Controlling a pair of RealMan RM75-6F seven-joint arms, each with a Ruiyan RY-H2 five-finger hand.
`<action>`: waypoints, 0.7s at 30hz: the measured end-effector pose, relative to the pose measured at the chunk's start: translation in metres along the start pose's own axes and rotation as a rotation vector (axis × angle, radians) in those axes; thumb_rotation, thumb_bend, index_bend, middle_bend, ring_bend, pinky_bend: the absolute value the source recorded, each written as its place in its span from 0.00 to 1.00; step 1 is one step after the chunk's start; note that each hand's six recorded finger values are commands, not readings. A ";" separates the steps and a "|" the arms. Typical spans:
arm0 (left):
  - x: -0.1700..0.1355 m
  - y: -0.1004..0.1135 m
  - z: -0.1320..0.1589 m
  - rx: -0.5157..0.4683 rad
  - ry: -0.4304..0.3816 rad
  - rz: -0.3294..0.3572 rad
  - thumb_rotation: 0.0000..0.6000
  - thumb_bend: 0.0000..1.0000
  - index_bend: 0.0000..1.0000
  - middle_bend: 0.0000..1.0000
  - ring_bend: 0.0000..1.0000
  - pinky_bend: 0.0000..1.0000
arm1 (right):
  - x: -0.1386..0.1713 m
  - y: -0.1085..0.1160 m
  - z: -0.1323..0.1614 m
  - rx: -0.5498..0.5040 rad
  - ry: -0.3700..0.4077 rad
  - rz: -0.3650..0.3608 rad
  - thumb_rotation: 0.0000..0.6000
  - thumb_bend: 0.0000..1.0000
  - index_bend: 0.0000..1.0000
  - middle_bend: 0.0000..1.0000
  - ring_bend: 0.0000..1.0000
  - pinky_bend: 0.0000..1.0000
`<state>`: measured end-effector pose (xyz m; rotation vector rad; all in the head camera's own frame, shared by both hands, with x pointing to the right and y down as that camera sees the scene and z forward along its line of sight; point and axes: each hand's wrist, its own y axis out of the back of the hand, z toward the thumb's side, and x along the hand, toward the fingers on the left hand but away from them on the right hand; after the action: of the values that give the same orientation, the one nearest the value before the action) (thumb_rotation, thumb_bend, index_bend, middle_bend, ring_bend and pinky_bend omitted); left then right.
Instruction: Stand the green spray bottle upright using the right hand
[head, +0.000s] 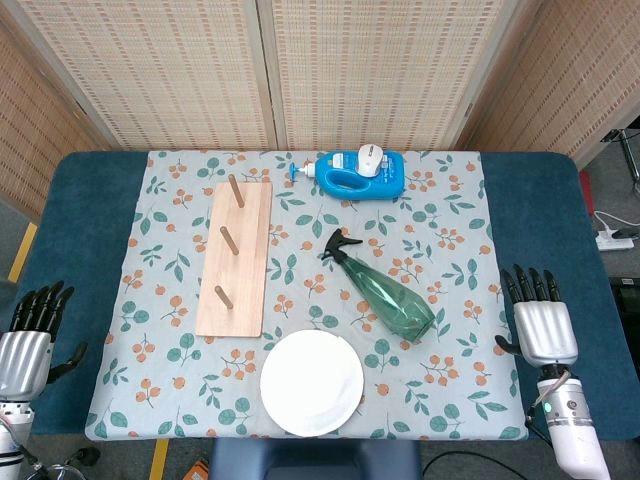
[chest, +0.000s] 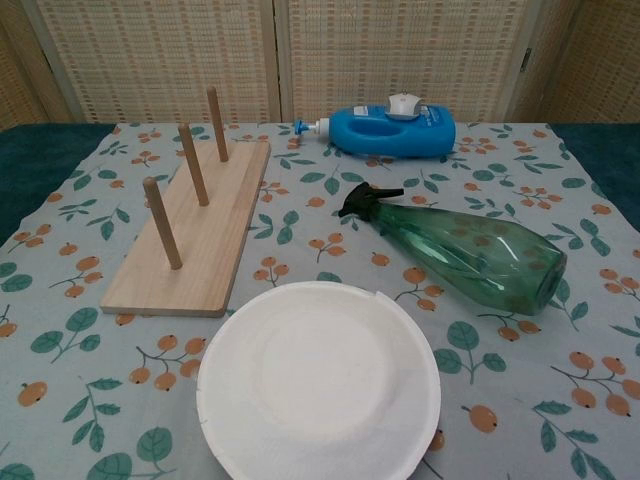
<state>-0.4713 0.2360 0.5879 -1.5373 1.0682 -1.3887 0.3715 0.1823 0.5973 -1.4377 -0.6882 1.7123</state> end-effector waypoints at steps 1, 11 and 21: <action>0.000 0.000 0.000 -0.001 -0.001 0.000 1.00 0.28 0.00 0.00 0.00 0.00 | -0.001 0.000 0.001 -0.001 0.004 -0.001 1.00 0.04 0.00 0.00 0.00 0.00; -0.002 0.003 -0.003 -0.009 0.004 0.011 1.00 0.28 0.00 0.00 0.00 0.00 | -0.007 -0.001 0.010 -0.024 0.018 -0.032 1.00 0.01 0.00 0.00 0.00 0.00; -0.002 0.000 0.001 -0.013 -0.014 -0.009 1.00 0.28 0.00 0.00 0.00 0.00 | -0.014 -0.002 0.024 -0.155 0.064 -0.067 1.00 0.00 0.00 0.00 0.00 0.00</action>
<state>-0.4699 0.2379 0.5875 -1.5604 1.0651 -1.3773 0.3493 0.1737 0.6120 -1.5503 -0.8397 1.5831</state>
